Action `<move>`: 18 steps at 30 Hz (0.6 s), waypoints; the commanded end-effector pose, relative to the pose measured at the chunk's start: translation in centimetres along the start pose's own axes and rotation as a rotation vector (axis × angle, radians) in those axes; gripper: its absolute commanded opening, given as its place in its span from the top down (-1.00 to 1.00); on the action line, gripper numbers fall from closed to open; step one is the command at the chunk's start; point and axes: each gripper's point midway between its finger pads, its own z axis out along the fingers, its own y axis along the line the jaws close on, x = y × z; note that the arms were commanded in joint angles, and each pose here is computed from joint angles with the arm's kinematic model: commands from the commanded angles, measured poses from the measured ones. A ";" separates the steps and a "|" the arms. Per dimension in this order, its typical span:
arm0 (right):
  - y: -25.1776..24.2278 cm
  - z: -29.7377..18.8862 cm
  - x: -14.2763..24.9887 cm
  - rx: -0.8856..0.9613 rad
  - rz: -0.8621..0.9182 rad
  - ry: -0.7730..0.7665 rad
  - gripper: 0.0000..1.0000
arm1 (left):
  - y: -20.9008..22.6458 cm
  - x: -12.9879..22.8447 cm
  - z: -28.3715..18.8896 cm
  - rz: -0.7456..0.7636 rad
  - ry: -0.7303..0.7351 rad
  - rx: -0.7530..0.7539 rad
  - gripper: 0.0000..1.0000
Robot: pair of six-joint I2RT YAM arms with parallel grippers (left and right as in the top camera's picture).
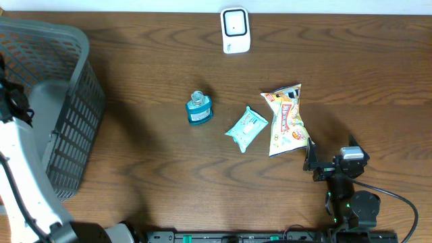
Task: Scan the item barcode
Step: 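Reach the left gripper into the basket and grasp the orange Kleenex pack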
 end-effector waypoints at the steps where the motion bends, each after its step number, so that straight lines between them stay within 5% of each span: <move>1: 0.2 0.0 0.1 -0.006 -0.004 0.003 -0.98 | 1.4 0.8 2.2 -0.046 0.040 -0.084 0.84; 6: 0.2 0.0 0.1 -0.006 -0.004 0.003 -0.98 | 4.3 3.4 5.5 -0.105 0.139 -0.244 0.83; 7: 0.2 0.0 0.1 -0.006 -0.004 0.003 -0.99 | 4.8 3.9 6.1 -0.109 0.155 -0.271 0.67; 8: 0.2 0.0 0.1 -0.006 -0.004 0.003 -0.99 | 5.0 4.2 6.5 -0.107 0.166 -0.287 0.26; 11: 0.2 0.0 0.1 -0.006 -0.004 0.003 -0.98 | 5.5 5.2 7.7 -0.086 0.197 -0.326 -0.13; 18: 0.1 0.0 0.1 -0.006 -0.004 0.003 -0.98 | 6.6 6.8 8.9 -0.064 0.233 -0.372 -0.24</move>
